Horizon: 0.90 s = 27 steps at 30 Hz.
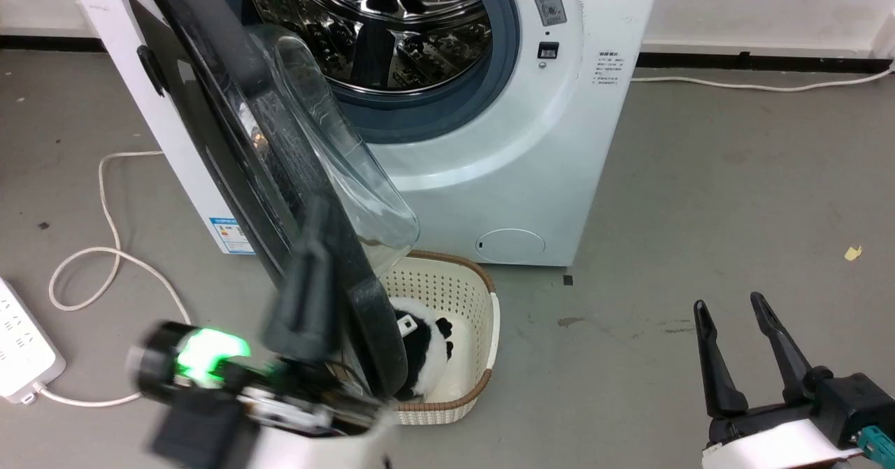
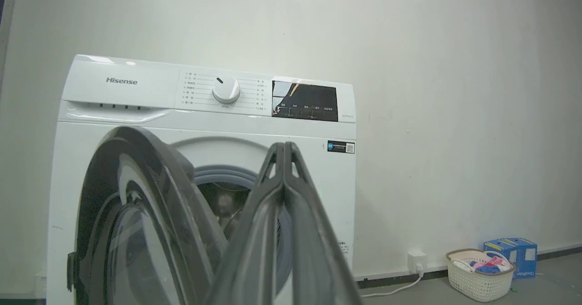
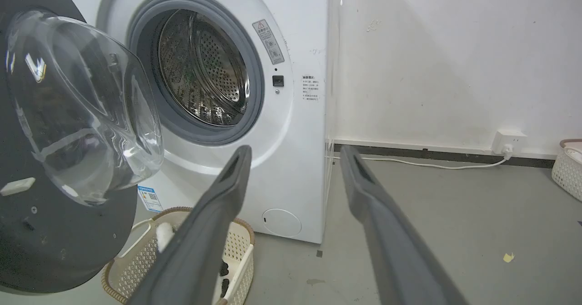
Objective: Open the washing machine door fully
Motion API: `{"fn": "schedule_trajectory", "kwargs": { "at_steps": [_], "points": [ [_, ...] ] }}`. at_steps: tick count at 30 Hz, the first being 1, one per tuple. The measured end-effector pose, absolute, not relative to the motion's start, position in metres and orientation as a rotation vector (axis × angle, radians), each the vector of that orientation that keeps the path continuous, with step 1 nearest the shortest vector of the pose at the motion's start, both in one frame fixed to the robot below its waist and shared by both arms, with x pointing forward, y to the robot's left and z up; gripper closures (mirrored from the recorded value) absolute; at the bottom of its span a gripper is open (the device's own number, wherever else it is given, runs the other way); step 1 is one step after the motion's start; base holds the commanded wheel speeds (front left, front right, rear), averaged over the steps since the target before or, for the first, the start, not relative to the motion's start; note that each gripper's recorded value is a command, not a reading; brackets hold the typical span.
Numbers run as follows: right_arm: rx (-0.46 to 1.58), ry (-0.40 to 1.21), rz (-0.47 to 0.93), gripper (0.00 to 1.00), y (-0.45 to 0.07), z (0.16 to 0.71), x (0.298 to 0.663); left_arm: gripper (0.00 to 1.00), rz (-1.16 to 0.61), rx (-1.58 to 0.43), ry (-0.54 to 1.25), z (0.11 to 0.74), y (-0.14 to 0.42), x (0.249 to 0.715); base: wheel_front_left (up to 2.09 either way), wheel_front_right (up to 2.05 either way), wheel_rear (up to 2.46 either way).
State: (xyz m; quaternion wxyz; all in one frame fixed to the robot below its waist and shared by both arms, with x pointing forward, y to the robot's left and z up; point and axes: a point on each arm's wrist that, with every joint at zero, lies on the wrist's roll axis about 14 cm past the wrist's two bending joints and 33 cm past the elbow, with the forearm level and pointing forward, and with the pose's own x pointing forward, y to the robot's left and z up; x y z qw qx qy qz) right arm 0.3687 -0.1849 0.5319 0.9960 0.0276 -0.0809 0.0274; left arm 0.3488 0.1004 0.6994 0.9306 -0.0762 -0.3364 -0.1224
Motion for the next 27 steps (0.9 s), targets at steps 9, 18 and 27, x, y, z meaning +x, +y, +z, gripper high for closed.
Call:
{"fn": "schedule_trajectory", "kwargs": {
  "at_steps": [9, 18, 27],
  "points": [
    [0.057, -0.143, 0.055, 0.0, -0.185, 0.526, 0.37, 1.0, -0.36, -0.183, -0.385, 0.613, 0.056, 0.361, 0.0, 0.0, 0.0],
    [0.065, -0.119, 0.052, 0.0, -0.185, 0.518, 0.374, 1.0, -0.33, -0.183, -0.093, 0.524, 0.055, 0.371, 0.0, 0.0, 0.0],
    [0.076, -0.11, 0.095, 0.0, -0.171, 0.514, 0.384, 1.0, -0.246, -0.178, -0.069, 0.512, 0.079, 0.37, 0.0, 0.0, 0.0]
  ]
}}
